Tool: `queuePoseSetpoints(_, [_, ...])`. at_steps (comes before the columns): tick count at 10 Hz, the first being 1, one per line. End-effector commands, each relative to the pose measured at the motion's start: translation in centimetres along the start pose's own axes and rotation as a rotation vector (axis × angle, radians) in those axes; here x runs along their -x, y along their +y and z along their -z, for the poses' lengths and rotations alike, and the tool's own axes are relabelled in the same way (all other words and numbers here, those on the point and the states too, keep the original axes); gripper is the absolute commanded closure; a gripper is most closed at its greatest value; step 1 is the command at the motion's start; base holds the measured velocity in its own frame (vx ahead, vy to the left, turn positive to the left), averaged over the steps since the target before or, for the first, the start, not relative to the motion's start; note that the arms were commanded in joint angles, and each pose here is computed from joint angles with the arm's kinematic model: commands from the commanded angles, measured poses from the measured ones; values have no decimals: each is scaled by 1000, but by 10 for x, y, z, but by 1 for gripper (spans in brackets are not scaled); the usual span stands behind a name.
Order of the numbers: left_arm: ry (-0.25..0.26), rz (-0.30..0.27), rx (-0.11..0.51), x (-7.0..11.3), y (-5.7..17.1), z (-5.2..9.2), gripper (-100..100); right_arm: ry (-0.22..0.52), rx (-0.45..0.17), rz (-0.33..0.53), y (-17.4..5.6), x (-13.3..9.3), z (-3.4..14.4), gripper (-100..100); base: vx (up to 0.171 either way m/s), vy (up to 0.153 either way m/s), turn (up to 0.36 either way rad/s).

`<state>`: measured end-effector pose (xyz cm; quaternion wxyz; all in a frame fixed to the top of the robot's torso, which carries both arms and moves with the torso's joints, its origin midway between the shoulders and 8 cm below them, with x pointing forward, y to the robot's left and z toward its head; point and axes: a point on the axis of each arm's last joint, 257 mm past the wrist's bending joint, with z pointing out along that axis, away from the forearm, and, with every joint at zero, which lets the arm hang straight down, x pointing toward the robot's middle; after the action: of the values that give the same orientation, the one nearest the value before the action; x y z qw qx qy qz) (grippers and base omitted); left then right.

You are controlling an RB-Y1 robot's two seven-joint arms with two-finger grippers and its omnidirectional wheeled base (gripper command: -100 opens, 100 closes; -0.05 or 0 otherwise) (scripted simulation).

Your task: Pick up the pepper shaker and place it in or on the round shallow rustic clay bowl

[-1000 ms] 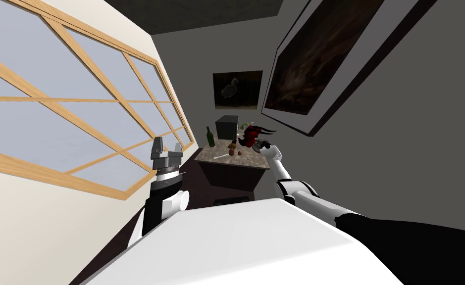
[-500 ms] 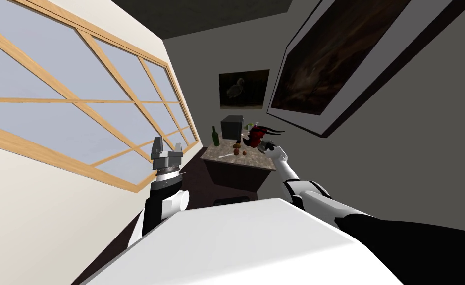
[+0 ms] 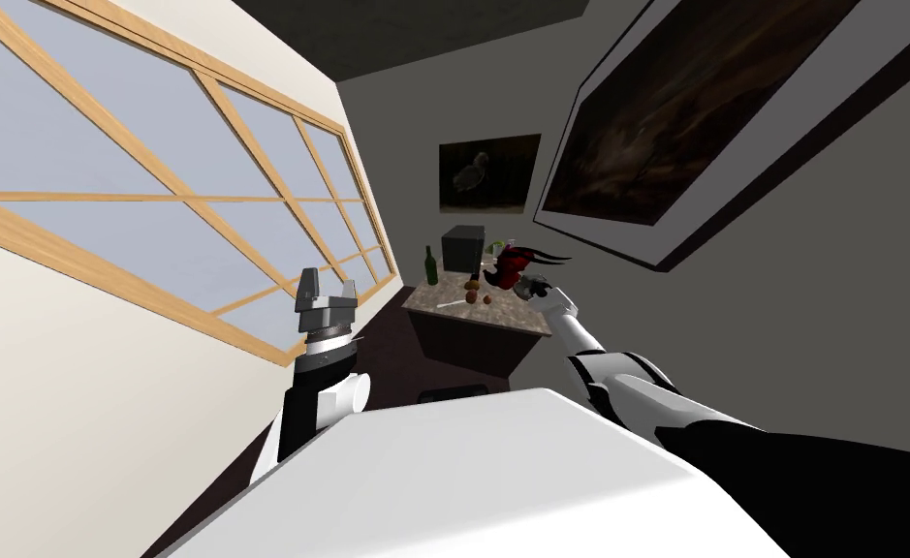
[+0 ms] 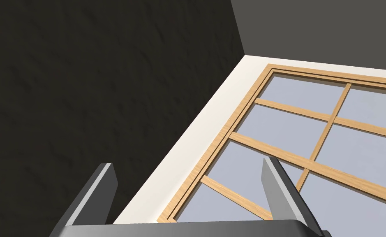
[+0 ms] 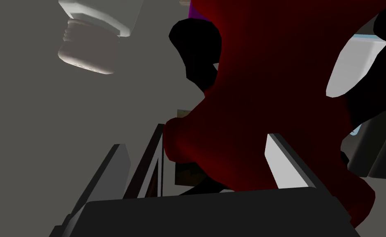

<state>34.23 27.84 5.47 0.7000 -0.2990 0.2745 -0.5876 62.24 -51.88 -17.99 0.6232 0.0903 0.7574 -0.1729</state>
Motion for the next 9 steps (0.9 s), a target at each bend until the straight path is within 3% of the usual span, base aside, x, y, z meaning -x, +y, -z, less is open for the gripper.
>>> queuePoseSetpoints(1, [0,0,0,0,0,0,0,2,-14,-21,-13,-4,-3,-100,5,55,-10])
queuePoseSetpoints(2, [0,0,0,0,0,0,0,2,-14,-50,-13,-4,-3,-100,4,13,-16])
queuePoseSetpoints(3, [0,0,0,0,0,0,0,-1,-17,8,-33,-11,-4,-100,-8,98,232])
queuePoseSetpoints(4, [0,0,0,0,0,0,0,0,-31,-1,-49,-11,-5,-100,-12,107,104])
queuePoseSetpoints(6, [0,0,0,0,0,0,0,-3,-40,-47,-58,-9,-5,-100,4,26,-18])
queuePoseSetpoints(7, [0,0,0,0,0,0,0,2,-38,7,-76,-16,-4,-100,2,68,220])
queuePoseSetpoints(9, [0,0,0,0,0,0,0,-2,-65,-19,-104,-11,-4,-100,6,84,54])
